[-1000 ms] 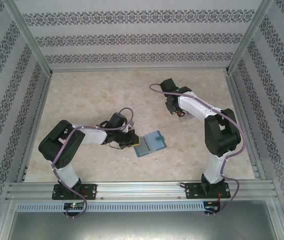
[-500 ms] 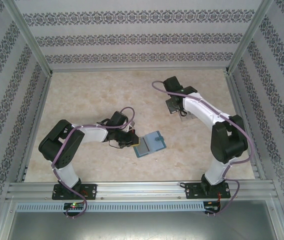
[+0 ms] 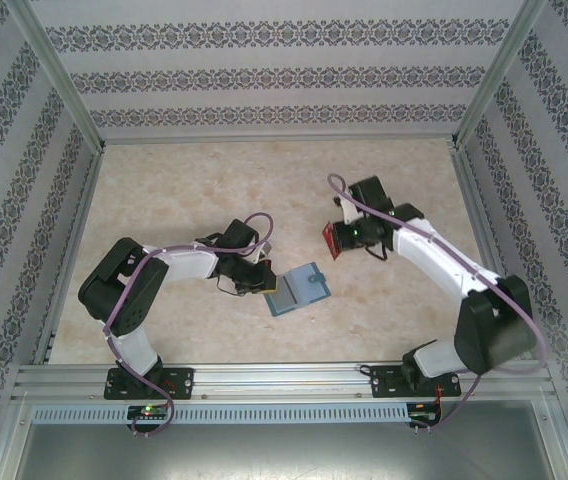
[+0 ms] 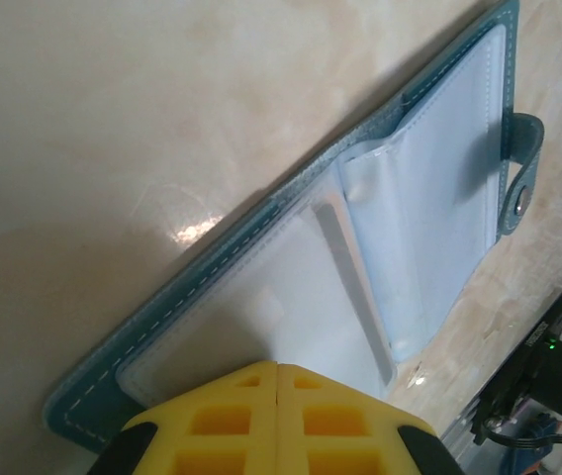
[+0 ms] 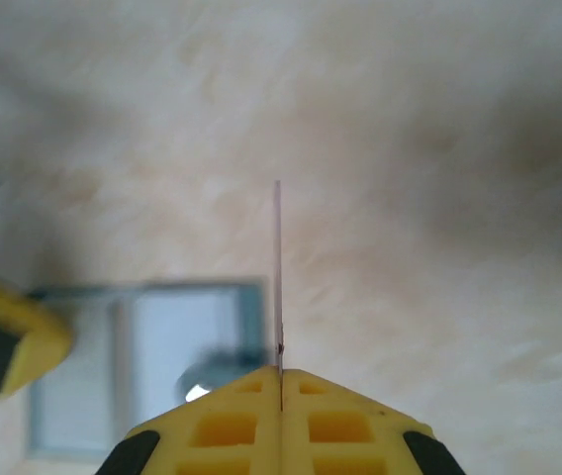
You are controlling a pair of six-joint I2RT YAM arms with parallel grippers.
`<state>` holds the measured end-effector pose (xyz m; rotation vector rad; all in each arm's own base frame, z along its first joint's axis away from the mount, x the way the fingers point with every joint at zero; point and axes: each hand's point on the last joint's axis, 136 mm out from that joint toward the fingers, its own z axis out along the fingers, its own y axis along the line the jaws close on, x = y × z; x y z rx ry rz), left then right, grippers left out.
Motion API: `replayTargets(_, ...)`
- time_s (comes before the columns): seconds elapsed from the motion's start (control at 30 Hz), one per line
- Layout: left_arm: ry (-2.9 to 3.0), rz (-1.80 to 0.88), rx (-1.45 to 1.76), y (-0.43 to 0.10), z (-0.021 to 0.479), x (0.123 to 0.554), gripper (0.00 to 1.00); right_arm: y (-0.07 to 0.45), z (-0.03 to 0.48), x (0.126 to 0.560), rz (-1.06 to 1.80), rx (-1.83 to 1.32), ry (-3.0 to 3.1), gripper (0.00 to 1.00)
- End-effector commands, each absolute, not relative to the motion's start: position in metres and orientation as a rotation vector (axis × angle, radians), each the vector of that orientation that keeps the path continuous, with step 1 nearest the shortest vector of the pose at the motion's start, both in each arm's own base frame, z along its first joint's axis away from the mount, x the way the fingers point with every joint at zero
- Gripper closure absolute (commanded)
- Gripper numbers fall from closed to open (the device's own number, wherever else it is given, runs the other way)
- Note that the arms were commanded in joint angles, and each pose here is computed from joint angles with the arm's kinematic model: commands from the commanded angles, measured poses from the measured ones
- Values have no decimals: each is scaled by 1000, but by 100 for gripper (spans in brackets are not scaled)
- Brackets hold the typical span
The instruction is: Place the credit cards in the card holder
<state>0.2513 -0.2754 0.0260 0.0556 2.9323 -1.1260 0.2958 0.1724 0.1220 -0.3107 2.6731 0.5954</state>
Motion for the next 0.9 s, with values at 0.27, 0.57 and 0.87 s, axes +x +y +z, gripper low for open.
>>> replayTargets(0.27, 3033, -949, 185, -257, 23, 235, 82, 231, 95, 229, 1437, -294, 2706, 100)
replayTargets(0.57, 3043, -854, 198, -242, 35, 230, 74, 239, 73, 229, 1545, -289, 2761, 100)
replayTargets(0.87, 3054, -755, 129, -216, 32, 217, 72, 246, 60, 233, 1592, -283, 2761, 100)
